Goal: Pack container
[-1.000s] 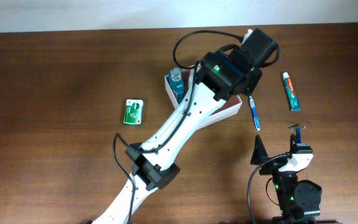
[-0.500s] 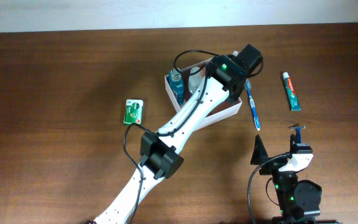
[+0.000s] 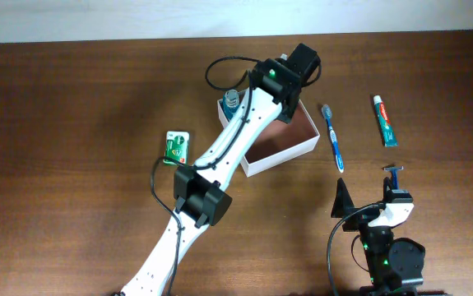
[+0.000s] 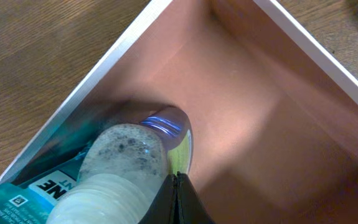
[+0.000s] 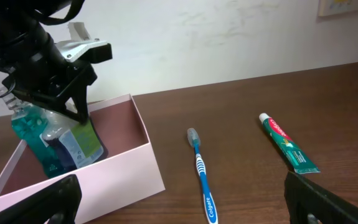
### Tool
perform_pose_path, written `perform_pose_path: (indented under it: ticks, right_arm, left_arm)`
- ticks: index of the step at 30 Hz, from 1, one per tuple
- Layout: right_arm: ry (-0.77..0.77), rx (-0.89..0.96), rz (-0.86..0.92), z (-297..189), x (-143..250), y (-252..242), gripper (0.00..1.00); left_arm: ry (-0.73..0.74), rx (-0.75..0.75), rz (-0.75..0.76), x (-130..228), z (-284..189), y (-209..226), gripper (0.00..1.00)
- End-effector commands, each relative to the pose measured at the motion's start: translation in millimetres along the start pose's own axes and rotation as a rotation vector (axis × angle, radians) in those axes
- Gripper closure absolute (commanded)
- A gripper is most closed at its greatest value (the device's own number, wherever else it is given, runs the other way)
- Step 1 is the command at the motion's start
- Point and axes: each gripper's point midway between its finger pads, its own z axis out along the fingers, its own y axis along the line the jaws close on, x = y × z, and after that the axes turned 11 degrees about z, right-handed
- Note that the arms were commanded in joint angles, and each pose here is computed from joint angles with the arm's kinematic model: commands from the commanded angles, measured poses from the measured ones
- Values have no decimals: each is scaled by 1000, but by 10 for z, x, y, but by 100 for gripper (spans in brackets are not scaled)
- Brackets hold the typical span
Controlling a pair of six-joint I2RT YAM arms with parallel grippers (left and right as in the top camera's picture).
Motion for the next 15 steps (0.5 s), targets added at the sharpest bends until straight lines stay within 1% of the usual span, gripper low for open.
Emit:
perform_pose_path:
  ticks: [1,9,15]
  right_arm:
    - [5,-7,-4,-1,25,10,2]
    - [5,-7,-4,-1,25,10,2]
    - [5,-7,-4,-1,25,10,2]
  left_arm:
    - [14,-16,-8,26,70,16,98]
    - [11,-11,3,24,55,-50,98]
    - [37,41,-4,88,55,-176,97]
